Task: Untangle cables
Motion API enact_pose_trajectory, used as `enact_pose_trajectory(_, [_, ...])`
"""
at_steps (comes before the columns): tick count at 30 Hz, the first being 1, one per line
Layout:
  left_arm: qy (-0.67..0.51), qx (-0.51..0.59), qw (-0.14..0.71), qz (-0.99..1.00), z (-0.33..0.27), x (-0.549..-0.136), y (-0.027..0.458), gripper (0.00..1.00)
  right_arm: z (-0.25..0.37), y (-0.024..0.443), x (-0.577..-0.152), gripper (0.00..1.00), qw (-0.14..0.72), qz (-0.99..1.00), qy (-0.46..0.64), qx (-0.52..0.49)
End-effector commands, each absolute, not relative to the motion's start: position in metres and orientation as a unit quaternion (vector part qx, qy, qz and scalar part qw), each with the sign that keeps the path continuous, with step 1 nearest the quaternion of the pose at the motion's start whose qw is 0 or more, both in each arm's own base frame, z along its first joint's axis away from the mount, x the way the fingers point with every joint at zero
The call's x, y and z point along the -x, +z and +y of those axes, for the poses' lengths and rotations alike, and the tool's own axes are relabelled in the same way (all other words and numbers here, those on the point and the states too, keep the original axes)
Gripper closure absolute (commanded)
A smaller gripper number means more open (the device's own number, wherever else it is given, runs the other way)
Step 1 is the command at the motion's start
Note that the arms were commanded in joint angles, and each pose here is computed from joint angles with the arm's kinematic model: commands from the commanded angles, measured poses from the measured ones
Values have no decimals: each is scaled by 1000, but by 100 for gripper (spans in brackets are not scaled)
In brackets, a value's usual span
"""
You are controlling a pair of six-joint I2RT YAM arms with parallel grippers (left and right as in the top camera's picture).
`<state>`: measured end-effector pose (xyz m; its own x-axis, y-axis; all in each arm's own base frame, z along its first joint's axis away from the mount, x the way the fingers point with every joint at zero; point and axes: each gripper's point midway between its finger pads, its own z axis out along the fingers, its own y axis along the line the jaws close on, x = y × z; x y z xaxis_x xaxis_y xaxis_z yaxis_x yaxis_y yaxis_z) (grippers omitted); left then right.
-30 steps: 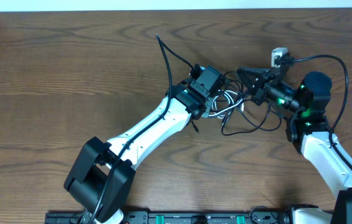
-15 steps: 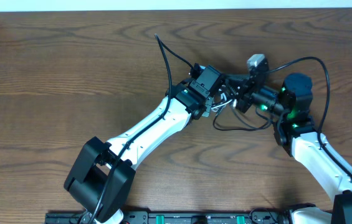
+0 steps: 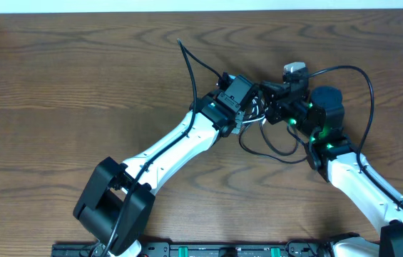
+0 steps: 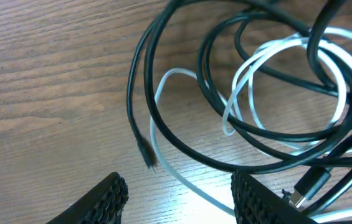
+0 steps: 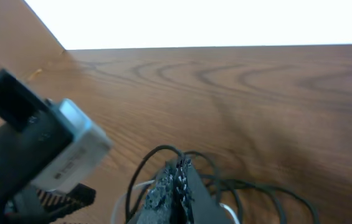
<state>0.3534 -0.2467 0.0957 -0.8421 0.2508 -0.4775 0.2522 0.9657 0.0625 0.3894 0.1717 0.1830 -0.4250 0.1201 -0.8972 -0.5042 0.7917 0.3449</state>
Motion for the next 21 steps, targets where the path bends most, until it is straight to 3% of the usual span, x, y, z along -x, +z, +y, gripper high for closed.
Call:
enact_pose_trajectory(1, [4, -129, 248, 960, -245, -353, 94, 45, 179, 202, -384, 99, 528, 767, 339, 134])
enact_pose_trajectory(4, [2, -123, 248, 961, -245, -353, 94, 46, 168, 201, -393, 99, 530, 777, 330, 79])
enact_pose_trajectory(8, [-9, -81, 248, 965, -245, -353, 94, 45, 124, 172, -409, 99, 518, 814, 248, -92])
enact_pose_trajectory(21, [-51, 64, 249, 965, -247, -355, 96, 45, 144, 178, -403, 99, 508, 810, 289, -50])
